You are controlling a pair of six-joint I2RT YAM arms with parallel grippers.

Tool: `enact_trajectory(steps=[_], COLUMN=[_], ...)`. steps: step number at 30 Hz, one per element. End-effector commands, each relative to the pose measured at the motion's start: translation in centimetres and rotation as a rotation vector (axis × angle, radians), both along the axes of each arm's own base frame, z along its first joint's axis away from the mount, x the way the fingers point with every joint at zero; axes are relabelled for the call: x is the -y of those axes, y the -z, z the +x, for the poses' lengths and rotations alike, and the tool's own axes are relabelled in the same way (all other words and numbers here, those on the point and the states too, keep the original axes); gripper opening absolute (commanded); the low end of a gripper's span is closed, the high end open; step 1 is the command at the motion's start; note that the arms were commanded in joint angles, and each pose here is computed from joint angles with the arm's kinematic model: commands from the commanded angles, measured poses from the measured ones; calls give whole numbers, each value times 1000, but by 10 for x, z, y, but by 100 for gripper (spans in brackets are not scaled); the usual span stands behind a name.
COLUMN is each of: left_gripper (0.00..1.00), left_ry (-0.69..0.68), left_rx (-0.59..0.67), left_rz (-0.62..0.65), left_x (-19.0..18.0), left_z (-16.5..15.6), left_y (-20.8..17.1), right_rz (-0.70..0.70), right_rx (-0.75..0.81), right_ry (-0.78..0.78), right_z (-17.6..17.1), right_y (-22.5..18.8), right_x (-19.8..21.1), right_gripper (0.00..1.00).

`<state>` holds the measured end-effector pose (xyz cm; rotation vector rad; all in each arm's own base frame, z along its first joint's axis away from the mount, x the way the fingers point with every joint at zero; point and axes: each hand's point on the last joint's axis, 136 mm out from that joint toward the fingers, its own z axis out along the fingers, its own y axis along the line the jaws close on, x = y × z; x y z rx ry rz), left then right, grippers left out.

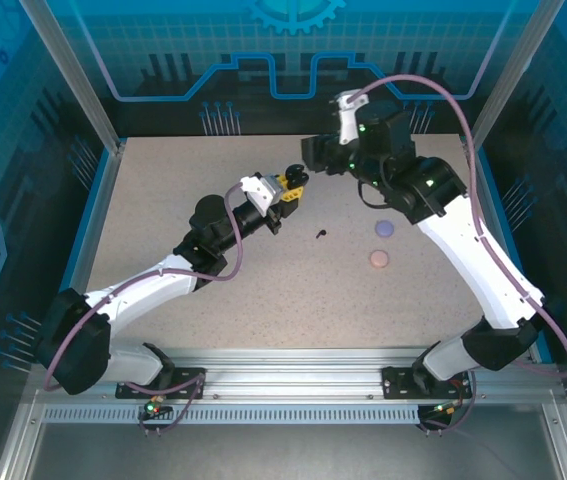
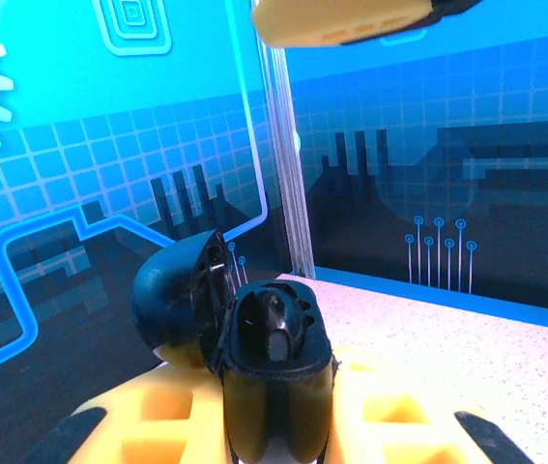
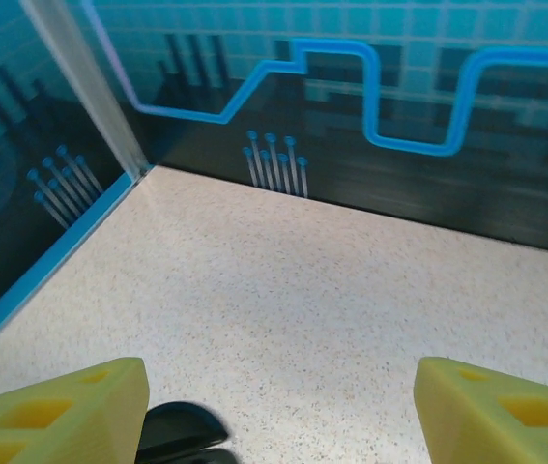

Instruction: Insert wireless bluetooth earbuds into charging case

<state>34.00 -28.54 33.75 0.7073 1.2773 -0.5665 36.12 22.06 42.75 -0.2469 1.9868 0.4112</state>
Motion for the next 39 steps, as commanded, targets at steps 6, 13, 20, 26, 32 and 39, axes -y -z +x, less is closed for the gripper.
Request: enact_trajectory(steps=[6,13,20,26,32,39], left_gripper=[0,0,0,0,0,0], left_ry=[-14,-54,-108,-132,-141,-143], left_rx=[42,45,48,59,63,62], left_rz=[-34,-39,-56,-78,-96,-111], left_x=[-4,-13,-24,-30,-36,-40], left_z=[-3,-4,-2,-3,-7,-10], left_y=[-13,-14,-16,-20,-23,-25], right_rz=[127,62,80,115,-37,-198], right_rx=[-343,-636,-866,-969,-966,-939], right_ry=[281,337,429,517,519,480], right_z=[23,34,38,41,51,62], right_y=[97,205,285,326,346,364], right_x=[82,79,61,41,20,0], right_gripper=[74,73,70,70,71,73])
